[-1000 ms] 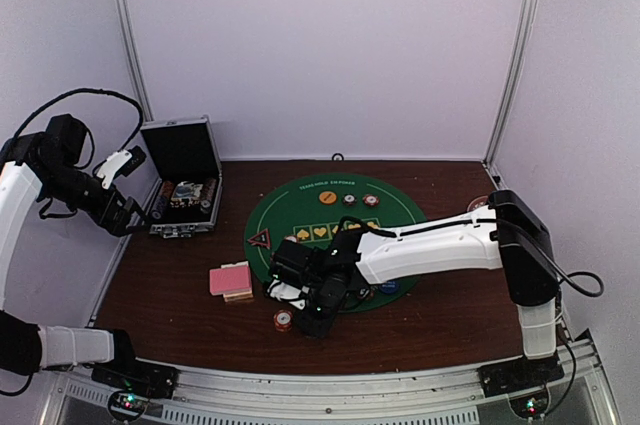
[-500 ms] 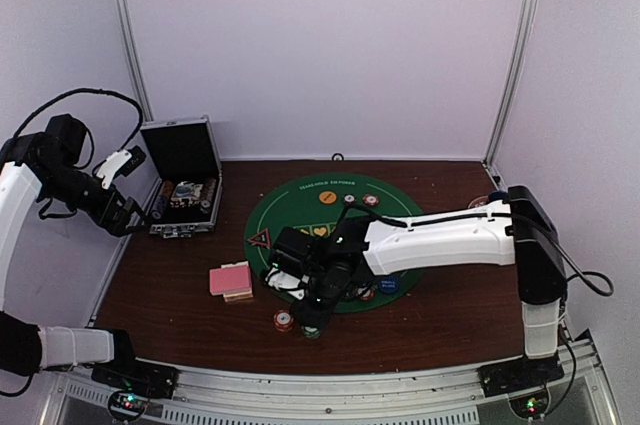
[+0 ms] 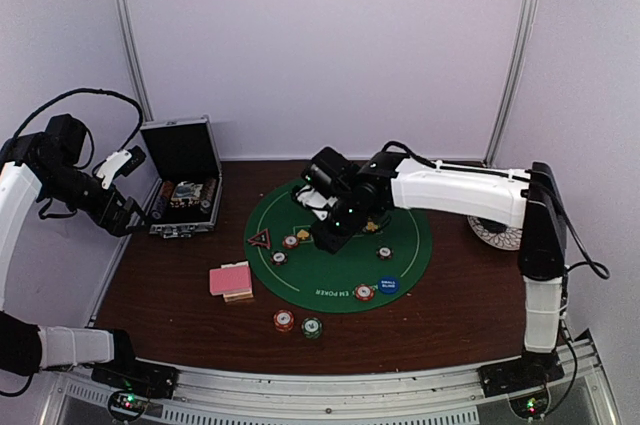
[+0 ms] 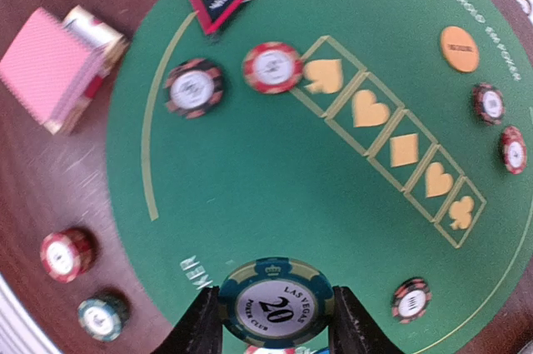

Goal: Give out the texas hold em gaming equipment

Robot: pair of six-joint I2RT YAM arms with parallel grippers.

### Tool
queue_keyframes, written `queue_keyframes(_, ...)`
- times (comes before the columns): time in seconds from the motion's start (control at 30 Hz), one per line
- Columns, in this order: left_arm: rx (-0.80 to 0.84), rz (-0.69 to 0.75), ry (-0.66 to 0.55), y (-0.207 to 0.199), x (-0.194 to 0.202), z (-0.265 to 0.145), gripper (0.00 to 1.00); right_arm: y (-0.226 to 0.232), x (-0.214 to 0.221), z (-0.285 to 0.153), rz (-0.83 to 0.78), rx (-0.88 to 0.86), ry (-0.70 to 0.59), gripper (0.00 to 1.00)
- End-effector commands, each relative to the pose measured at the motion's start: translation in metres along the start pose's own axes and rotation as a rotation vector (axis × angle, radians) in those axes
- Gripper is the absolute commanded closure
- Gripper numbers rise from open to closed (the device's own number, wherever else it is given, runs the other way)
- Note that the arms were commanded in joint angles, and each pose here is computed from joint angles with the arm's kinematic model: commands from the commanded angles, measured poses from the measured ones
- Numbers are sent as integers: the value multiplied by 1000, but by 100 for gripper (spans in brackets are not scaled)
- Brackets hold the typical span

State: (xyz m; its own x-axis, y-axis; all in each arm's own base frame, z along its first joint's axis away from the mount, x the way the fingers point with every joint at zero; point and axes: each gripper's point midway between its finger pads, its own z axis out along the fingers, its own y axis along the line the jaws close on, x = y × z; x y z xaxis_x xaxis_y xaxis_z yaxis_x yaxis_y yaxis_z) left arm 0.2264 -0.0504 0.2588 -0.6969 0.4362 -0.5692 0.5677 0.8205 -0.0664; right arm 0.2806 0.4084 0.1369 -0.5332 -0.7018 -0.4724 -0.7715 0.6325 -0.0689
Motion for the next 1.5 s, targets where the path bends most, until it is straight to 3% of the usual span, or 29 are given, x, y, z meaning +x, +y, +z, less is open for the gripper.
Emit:
queue_keyframes(0.0,-12,16,-18,1,-4,-5,3,-77,-13,25,80,166,9,88)
queue_keyframes(0.2,-9,16,-19,1,-4,-5,2,-153,-26,73,173,270,37,88)
queue_keyframes(0.37,-6,12,-14,2,-4,-3,2,-183,-43,104,212,295,28,88)
queue_keyframes(0.57,-13,11,-4,3,0,0,2,-201,-50,129,261,285,-12,88)
queue_keyframes(0.8,-13,10,0,4,1,1,2,-193,-45,147,269,221,-2,80)
queue_keyframes(0.9,-10,9,1,4,1,3,2,-189,-42,150,277,203,9,67)
queue_keyframes(1.0,-14,4,1,6,1,6,3,-190,-41,147,283,210,13,48)
queue_keyframes(1.07,-15,-5,-4,8,1,9,2,-192,-46,139,286,217,0,42)
queue_keyframes(1.27,-40,-50,-6,18,0,20,2,-184,-73,89,301,187,-93,36)
queue_keyframes(1.47,-39,-63,-23,18,-2,20,2,-129,-75,32,247,123,-153,35)
